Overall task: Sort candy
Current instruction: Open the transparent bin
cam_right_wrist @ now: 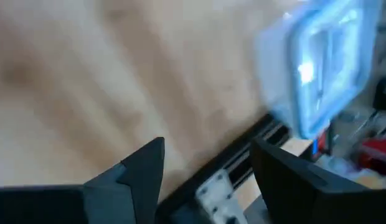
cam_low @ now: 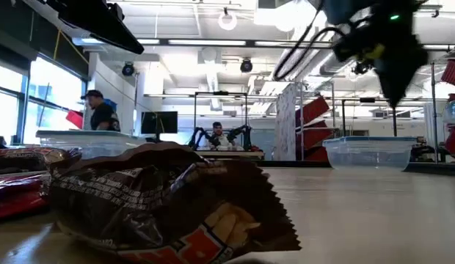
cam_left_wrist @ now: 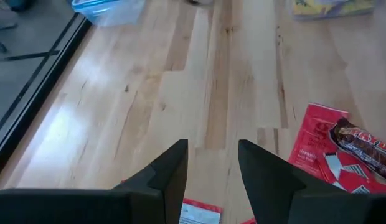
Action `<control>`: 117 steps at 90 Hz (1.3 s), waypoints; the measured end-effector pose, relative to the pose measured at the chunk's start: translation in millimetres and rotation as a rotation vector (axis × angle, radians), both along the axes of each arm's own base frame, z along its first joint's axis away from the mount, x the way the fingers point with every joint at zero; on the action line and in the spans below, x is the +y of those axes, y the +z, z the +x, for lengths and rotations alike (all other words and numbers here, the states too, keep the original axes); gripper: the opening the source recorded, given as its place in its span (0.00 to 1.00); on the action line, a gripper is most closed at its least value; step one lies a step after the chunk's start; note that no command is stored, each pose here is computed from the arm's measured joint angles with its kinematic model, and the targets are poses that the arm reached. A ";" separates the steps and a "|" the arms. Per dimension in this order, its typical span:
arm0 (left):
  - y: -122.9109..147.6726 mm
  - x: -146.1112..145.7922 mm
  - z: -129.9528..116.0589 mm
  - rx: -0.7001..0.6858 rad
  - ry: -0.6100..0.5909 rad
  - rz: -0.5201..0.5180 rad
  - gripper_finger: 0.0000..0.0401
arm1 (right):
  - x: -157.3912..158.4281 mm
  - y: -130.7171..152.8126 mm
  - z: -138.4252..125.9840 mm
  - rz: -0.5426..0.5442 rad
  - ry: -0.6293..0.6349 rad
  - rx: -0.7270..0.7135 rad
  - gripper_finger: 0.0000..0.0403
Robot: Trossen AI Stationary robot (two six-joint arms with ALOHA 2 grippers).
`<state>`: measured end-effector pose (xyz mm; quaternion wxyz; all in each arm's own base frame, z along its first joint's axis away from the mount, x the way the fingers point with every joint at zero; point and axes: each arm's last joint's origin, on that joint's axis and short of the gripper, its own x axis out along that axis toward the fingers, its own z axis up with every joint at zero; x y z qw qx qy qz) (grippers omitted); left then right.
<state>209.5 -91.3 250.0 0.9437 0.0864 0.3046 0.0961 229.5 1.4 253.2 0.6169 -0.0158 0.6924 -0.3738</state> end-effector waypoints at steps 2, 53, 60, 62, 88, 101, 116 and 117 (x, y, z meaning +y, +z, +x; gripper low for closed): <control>-0.1 0.0 0.0 0.001 0.000 0.000 0.32 | -9.2 2.3 -2.3 -0.021 -0.029 -0.009 0.52; 1.4 1.2 0.6 -0.021 0.029 0.044 0.32 | -177.3 -2.9 -42.2 -0.240 -0.702 -0.235 0.48; 1.8 0.9 1.0 -0.027 0.027 0.039 0.32 | -185.7 -11.5 -44.1 -0.236 -0.725 -0.183 0.46; 1.8 0.9 1.0 -0.026 0.026 0.038 0.32 | -187.7 -13.8 -44.5 -0.242 -0.729 -0.167 0.45; 1.6 0.2 1.2 -0.024 0.016 0.016 0.32 | -196.0 -45.1 -32.9 -0.222 -0.738 -0.044 0.38; 1.4 -1.1 3.7 -0.040 0.020 0.001 0.32 | -189.4 -55.7 -17.4 -0.214 -0.669 -0.038 0.37; -3.2 -3.1 7.8 -0.025 0.014 0.018 0.32 | -177.2 -58.9 0.4 -0.166 -0.588 -0.099 0.35; -3.6 -3.1 8.0 -0.024 0.013 0.021 0.32 | -176.4 -59.1 1.5 -0.159 -0.583 -0.103 0.35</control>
